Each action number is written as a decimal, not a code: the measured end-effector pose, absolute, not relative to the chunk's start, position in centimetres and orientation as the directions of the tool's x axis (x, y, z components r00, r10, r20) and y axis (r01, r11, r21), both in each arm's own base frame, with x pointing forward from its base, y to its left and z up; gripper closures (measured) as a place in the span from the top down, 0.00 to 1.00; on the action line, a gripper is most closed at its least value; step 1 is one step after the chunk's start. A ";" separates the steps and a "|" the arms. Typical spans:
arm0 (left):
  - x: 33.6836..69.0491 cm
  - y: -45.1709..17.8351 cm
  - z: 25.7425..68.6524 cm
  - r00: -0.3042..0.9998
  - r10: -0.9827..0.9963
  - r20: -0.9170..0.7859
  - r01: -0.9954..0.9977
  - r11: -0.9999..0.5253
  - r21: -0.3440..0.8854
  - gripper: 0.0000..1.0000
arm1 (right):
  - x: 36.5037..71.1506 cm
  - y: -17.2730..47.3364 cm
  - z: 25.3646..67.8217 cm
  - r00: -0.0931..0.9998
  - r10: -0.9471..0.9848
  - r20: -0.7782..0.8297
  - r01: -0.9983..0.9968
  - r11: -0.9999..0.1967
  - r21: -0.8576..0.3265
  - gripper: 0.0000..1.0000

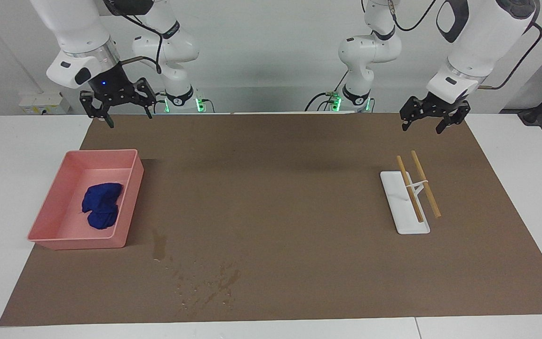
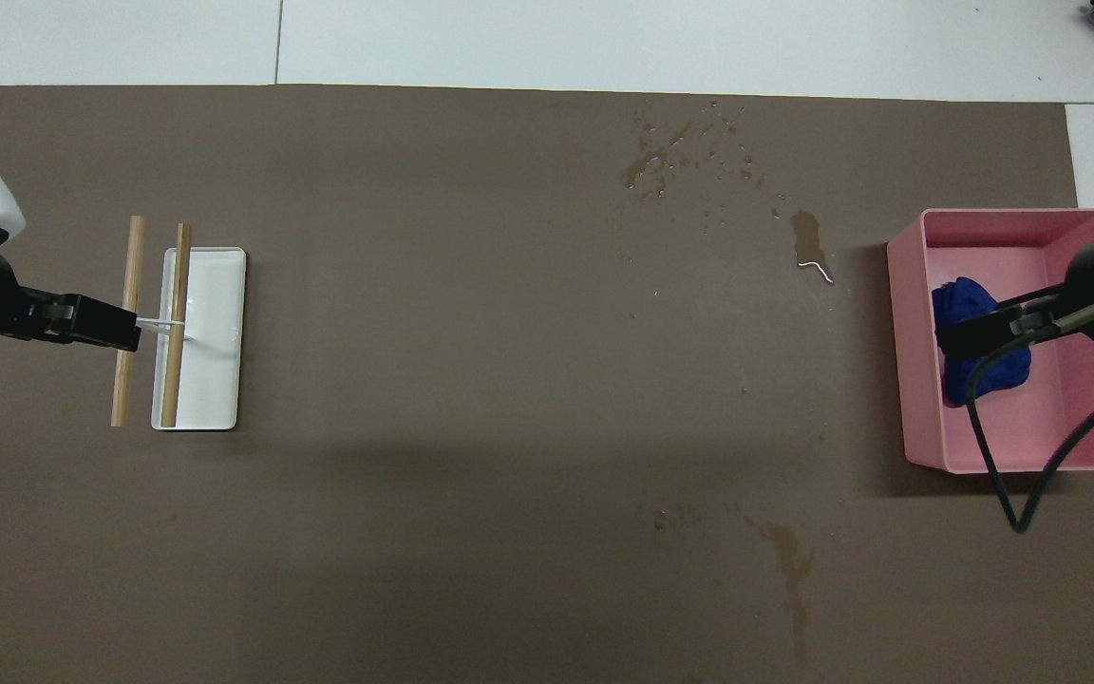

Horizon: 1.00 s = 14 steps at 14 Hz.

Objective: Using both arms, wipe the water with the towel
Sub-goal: 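Release the towel in the bin and hold the right gripper above it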

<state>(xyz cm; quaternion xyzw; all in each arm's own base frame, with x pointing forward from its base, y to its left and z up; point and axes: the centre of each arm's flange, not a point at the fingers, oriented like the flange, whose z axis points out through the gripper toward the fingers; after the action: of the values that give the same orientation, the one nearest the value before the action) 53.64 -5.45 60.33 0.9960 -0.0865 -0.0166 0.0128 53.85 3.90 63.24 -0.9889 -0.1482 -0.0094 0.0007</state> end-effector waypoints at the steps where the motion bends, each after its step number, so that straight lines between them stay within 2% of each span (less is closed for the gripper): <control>1: 53.6 -5.4 60.3 0.984 -0.173 -0.031 -0.172 -0.985 0.028 1.00 | 53.9 3.9 63.1 0.956 0.293 0.017 0.293 -0.956 0.002 1.00; 14: 53.6 -5.4 60.3 0.985 -0.173 -0.031 -0.172 -0.985 0.028 1.00 | 54.2 1.0 62.5 0.975 0.222 0.012 0.222 -0.975 -0.002 1.00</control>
<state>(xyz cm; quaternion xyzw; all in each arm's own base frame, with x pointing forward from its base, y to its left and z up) 53.64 -5.45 60.33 0.9960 -0.0865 -0.0166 0.0127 54.21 1.01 62.54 -0.9937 -0.1118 -0.0057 0.0014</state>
